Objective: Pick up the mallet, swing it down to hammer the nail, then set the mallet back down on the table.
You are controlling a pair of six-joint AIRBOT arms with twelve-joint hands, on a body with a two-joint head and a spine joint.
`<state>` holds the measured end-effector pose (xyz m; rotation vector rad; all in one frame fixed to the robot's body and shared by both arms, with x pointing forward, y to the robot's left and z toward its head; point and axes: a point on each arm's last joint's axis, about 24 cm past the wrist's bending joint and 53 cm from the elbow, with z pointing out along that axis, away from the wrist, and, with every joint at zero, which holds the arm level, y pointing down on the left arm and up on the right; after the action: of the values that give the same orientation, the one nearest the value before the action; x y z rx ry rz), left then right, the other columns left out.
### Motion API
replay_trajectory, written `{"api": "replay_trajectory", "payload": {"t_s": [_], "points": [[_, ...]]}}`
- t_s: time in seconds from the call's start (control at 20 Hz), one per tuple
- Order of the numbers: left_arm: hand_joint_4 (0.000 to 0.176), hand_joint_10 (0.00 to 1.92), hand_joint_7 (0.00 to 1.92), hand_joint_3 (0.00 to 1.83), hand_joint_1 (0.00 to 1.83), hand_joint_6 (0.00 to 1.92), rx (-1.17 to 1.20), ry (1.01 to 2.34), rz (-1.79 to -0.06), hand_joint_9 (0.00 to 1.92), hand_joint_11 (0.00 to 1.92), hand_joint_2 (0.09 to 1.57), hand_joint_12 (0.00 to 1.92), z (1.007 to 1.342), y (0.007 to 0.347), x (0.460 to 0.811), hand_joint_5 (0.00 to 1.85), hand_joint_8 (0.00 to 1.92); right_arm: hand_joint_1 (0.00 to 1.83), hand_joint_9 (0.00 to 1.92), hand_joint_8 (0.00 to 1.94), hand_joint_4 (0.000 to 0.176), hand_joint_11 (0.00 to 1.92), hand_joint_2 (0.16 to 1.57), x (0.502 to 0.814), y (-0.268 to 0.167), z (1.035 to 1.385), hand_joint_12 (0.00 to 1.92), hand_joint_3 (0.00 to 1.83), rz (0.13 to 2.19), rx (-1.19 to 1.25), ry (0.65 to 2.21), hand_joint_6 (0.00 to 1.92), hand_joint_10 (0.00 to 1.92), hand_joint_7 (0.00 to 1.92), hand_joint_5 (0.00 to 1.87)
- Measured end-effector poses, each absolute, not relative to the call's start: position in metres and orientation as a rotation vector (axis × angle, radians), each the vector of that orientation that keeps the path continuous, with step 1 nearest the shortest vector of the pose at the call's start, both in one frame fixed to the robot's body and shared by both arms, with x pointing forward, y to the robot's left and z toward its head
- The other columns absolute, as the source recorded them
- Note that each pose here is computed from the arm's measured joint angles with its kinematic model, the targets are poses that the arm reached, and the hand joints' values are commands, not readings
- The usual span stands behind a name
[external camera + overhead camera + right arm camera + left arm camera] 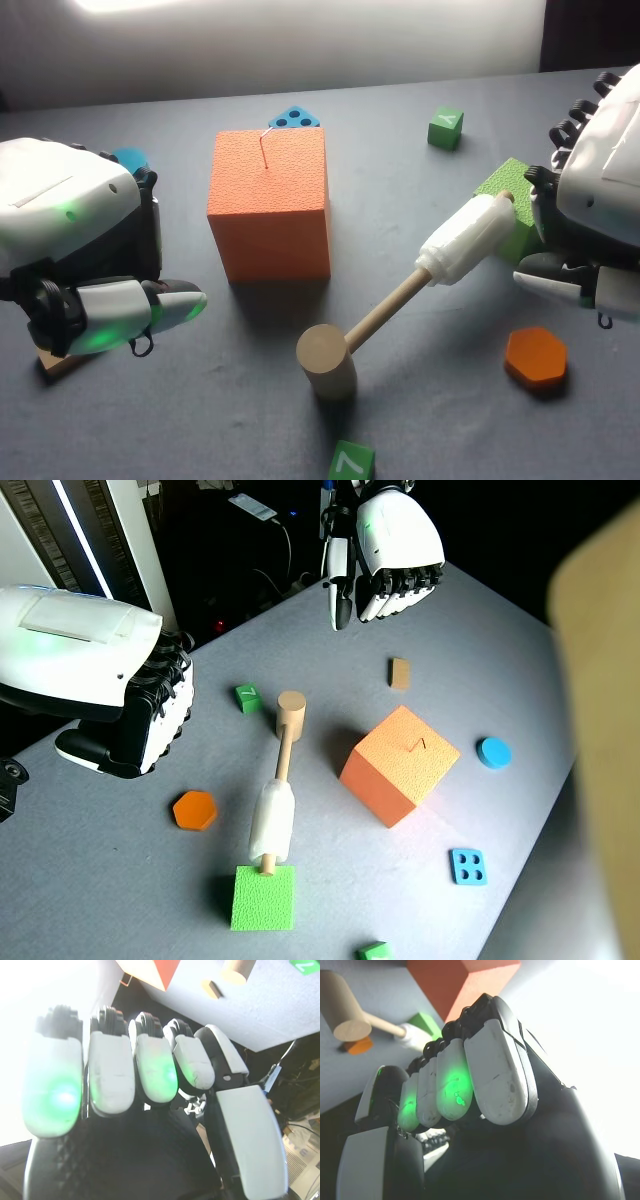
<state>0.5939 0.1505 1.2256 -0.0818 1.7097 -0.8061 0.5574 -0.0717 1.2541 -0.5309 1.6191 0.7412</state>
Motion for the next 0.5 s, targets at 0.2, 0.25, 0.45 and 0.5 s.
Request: {"api": "replay_trajectory", "payload": {"t_s": [0.2, 0.25, 0.45, 0.5], "points": [[0.0, 0.0, 0.0, 0.01, 0.0, 0.0, -0.078, 1.713, -0.795, 0.0, 0.0, 1.14, 0.0, 1.2237, 0.1524, 0.5965, 0.0, 0.0, 0.02, 0.16, 0.01, 0.0, 0.0, 1.25, 0.5577, -0.072, 1.2537, 0.38, 0.0, 0.738, -0.533, 1.62, 0.01, 0.0, 0.2, 0.21], [0.0, 0.0, 0.0, 0.01, 0.0, 0.0, -0.076, 1.713, -0.796, 0.0, 0.0, 1.14, 0.0, 1.2233, 0.1515, 0.5967, 0.01, 0.0, 0.04, 0.16, 0.0, 0.0, 0.0, 1.25, 0.5578, -0.0719, 1.2554, 0.38, 0.0, 0.739, -0.532, 1.611, 0.0, 0.0, 0.19, 0.2], [0.0, 0.0, 0.0, 0.01, 0.0, 0.0, -0.063, 1.718, -0.79, 0.0, 0.0, 1.14, 0.0, 1.2219, 0.1544, 0.5999, 0.0, 0.0, 0.07, 0.18, 0.0, 0.0, 0.0, 1.23, 0.5581, -0.0733, 1.2607, 0.43, 0.0, 0.746, -0.522, 1.585, 0.0, 0.0, 0.21, 0.2], [0.0, 0.0, 0.0, 0.01, 0.0, 0.0, -0.051, 1.718, -0.793, 0.0, 0.0, 1.14, 0.0, 1.2222, 0.1547, 0.6009, 0.0, 0.0, 0.07, 0.17, 0.0, 0.0, 0.0, 1.22, 0.559, -0.0743, 1.2618, 0.43, 0.0, 0.745, -0.532, 1.572, 0.0, 0.0, 0.19, 0.18]]}}
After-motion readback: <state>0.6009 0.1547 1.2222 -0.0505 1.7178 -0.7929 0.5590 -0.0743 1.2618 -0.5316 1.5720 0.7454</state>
